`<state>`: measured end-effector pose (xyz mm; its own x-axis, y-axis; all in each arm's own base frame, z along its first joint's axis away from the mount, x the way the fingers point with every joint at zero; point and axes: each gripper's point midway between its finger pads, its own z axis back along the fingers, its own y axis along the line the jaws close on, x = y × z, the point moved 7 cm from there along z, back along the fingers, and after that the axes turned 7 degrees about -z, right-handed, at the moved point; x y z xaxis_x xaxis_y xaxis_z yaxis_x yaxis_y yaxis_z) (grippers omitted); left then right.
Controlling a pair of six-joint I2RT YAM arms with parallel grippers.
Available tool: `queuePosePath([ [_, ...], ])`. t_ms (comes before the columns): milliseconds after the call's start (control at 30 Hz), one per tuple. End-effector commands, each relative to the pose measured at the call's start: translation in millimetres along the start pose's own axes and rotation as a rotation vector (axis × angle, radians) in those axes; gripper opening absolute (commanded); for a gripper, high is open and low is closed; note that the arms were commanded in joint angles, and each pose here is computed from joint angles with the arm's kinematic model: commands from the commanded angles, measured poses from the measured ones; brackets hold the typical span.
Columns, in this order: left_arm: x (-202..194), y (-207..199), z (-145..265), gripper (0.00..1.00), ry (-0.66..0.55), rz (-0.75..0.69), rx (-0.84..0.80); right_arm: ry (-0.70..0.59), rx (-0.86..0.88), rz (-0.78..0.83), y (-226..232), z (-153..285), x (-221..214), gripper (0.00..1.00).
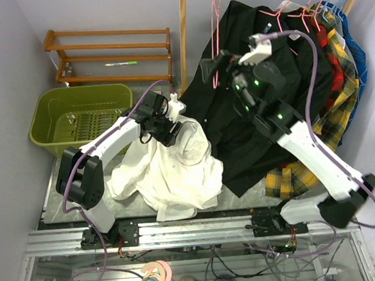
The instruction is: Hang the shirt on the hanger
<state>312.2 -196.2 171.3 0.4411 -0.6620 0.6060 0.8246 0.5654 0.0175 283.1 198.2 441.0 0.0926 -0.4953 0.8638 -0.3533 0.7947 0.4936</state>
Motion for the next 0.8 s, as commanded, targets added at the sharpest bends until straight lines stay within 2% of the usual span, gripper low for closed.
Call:
queuePosePath([
  [0, 10, 0, 3, 0.72, -0.05, 0.0, 0.004, 0.016, -0.23, 0.066, -13, -47, -8, 1.0],
  [267, 7, 2, 1, 0.71, -0.043, -0.002, 0.027, -0.017, -0.375, 0.174, -26, -100, -23, 0.99],
  [433, 4, 0, -4, 0.7, -0.031, 0.003, -0.003, -0.053, -0.428, 0.212, -37, -105, -29, 0.89],
  [767, 2, -1, -9, 0.69, -0.015, 0.0, -0.026, -0.088, -0.456, 0.296, -57, -102, -14, 0.86],
])
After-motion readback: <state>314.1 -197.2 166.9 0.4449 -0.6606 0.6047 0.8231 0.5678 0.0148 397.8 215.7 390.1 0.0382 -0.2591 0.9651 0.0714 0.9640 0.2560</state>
